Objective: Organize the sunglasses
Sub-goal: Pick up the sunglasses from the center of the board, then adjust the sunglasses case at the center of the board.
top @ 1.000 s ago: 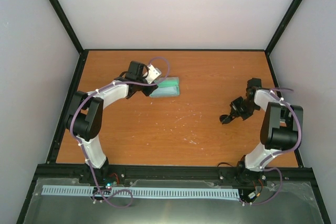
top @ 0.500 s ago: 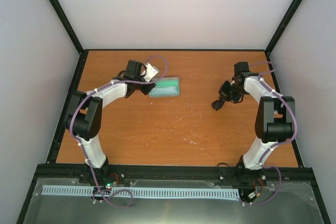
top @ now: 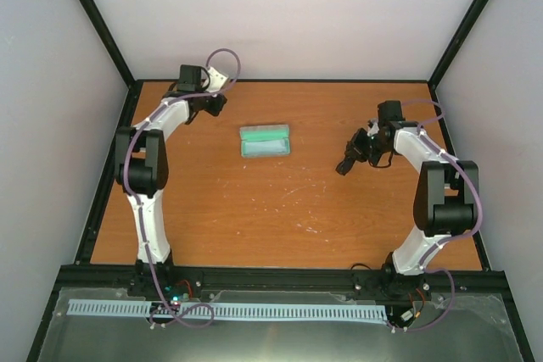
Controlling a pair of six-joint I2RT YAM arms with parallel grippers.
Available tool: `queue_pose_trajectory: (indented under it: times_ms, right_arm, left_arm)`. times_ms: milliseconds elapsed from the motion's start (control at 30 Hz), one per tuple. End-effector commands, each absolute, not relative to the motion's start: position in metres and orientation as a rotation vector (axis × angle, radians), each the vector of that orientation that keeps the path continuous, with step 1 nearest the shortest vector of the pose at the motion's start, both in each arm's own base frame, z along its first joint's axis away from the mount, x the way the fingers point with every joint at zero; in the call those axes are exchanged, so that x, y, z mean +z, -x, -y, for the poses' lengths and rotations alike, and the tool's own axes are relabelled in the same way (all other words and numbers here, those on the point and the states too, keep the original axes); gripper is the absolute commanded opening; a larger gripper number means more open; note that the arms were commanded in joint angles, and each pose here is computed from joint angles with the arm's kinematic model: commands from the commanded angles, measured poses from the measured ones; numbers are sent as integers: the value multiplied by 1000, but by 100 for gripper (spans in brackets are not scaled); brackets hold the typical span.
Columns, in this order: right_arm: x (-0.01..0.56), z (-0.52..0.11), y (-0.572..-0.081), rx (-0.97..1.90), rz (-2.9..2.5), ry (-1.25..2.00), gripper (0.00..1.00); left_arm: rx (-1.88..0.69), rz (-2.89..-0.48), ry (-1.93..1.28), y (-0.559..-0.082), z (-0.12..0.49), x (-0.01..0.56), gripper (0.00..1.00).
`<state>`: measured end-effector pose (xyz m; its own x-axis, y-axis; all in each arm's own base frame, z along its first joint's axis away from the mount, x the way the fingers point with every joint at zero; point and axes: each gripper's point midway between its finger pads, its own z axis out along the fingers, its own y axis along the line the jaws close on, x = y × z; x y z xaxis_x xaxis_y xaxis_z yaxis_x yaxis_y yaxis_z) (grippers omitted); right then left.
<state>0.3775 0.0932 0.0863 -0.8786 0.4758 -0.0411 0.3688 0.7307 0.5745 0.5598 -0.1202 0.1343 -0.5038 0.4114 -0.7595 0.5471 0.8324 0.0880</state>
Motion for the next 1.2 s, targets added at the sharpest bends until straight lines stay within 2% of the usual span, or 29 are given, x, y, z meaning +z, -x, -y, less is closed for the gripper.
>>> queue_pose_trajectory:
  times_ms: [0,600,1167]
  right_arm:
    - [114,-110,-386,944,-2663,-576,3]
    - [123,-136,-398,1075,-2622,-496,3]
    - [108,-191,-422,1129,-2602,-397,3]
  left_arm:
    - [-350,-2252,-820,-558,144,100,20]
    - [-570,-2394,-941,-473,186,43,19]
    - [-713,-2383,-903,-440,233,54,19]
